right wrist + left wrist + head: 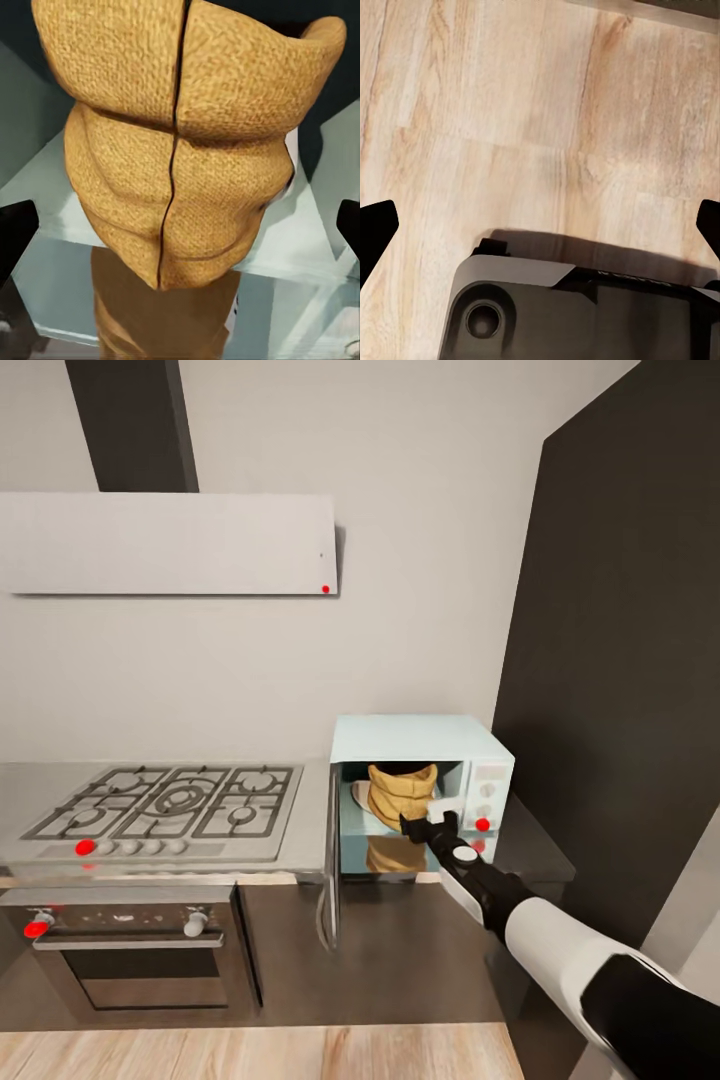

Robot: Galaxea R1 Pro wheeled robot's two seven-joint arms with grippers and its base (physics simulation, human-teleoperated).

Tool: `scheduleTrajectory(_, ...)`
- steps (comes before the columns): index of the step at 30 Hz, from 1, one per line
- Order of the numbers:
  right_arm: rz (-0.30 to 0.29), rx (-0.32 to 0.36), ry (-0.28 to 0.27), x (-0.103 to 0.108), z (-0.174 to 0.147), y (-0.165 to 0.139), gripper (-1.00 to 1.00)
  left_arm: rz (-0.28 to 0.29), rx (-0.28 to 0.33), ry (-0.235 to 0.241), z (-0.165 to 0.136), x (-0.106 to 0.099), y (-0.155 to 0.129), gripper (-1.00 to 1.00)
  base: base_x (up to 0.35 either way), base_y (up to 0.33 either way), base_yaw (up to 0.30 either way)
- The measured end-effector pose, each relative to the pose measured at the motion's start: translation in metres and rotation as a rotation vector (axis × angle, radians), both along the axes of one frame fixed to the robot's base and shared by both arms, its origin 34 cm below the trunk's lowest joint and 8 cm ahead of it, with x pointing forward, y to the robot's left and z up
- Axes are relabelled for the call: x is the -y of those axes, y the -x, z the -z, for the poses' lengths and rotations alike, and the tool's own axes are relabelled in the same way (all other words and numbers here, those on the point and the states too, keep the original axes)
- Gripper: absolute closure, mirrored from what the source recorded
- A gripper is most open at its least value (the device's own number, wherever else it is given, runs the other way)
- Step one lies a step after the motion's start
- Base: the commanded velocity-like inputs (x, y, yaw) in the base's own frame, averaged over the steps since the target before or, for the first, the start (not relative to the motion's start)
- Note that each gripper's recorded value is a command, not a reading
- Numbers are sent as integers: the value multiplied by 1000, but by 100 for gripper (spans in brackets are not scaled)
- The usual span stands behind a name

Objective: In the kitchen, take the popcorn bag from the countertop, put it into the microwave, and heat it until the popcorn is cooked so the cooked popcorn ends up inside the bag.

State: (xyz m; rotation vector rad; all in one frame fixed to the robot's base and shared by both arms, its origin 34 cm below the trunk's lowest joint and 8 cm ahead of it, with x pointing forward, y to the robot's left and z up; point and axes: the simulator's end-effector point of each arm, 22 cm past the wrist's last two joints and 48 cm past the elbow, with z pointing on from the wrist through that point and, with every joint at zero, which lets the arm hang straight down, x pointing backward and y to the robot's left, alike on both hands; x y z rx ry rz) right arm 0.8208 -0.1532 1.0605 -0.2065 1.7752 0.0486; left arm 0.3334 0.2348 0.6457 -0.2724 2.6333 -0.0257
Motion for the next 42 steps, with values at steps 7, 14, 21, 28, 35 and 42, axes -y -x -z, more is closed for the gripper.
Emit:
scheduleTrajectory(7, -10, -5, 0, -4, 2, 1, -100, -2, 0, -1, 0, -1, 0, -100, 166, 0, 0)
scheduleTrajectory(14, -10, -5, 1, -4, 1, 1, -100, 1, 1, -2, 0, -1, 0, -100, 149, 0, 0)
scheduleTrajectory(21, -11, -5, 2, -4, 2, 1, -100, 3, 0, -3, 0, -1, 0, -100, 95, 15, 0)
scheduleTrajectory(28, -12, -6, 3, -4, 3, 2, -100, 4, 0, -3, 0, -1, 0, -100, 110, 36, 0)
scheduleTrajectory(35, -13, -6, 5, -5, 3, 2, -100, 4, 0, -3, 0, -1, 0, -100, 126, 0, 0)
scheduleTrajectory(42, -13, -6, 5, -5, 3, 2, -100, 4, 0, -3, 0, -1, 0, -100, 48, 30, 0)
